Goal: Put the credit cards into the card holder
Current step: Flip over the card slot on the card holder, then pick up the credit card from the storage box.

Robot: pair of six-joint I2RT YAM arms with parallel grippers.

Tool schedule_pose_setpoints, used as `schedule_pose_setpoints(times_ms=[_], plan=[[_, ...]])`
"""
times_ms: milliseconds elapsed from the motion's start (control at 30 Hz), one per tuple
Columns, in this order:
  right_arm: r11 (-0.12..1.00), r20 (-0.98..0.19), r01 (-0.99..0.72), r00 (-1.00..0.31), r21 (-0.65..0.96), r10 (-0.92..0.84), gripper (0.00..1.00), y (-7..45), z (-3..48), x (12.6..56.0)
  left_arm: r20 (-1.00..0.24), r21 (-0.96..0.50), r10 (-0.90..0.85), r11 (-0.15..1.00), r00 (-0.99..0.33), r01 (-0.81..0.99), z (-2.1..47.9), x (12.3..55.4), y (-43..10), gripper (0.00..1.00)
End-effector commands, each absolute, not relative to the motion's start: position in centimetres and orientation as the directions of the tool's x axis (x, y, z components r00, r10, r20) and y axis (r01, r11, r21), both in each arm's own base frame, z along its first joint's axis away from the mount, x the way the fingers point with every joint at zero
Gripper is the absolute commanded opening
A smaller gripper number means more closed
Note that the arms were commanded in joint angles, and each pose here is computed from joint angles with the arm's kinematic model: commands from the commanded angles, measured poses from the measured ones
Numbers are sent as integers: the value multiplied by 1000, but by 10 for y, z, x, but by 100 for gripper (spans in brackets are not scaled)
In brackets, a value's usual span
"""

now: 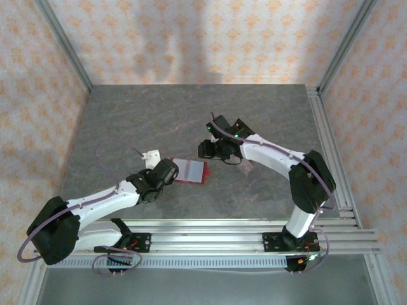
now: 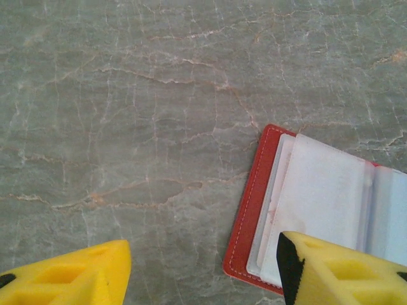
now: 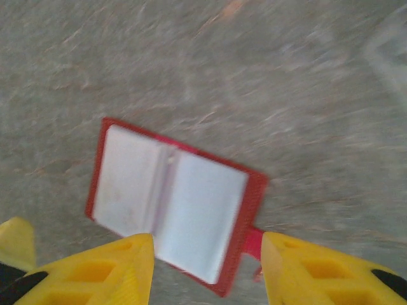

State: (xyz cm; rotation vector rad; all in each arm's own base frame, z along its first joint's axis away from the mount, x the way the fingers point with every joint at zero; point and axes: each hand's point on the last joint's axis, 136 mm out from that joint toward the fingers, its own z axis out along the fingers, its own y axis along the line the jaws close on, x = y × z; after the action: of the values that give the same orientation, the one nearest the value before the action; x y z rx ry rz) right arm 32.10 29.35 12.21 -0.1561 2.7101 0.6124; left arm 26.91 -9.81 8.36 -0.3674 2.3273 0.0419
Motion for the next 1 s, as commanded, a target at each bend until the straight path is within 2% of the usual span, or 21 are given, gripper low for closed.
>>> schedule_pose_setpoints(times_ms=[0, 133, 333, 433, 667, 967], plan=[[964, -355, -214, -923, 157, -147, 47, 233, 120, 315, -687, -37, -195, 971, -700, -234, 89, 273, -99, 64], [980, -333, -197, -926, 24, -178, 46, 191, 115, 314, -668, -27, -183, 974, -721, -223, 86, 278, -101, 66], [972, -315, -220, -919, -86, -236, 40, 170, 112, 319, -648, -18, -177, 976, -741, -217, 83, 285, -102, 67], [966, -296, -234, -920, -111, -257, 36, 168, 111, 321, -646, -16, -176, 976, -743, -218, 84, 287, -103, 68], [953, -233, -246, -930, -179, -284, 36, 151, 96, 310, -640, -17, -173, 977, -749, -212, 83, 289, -105, 69], [950, -188, -253, -939, -185, -287, 35, 149, 74, 307, -635, -17, -174, 977, -752, -212, 82, 288, -105, 69]])
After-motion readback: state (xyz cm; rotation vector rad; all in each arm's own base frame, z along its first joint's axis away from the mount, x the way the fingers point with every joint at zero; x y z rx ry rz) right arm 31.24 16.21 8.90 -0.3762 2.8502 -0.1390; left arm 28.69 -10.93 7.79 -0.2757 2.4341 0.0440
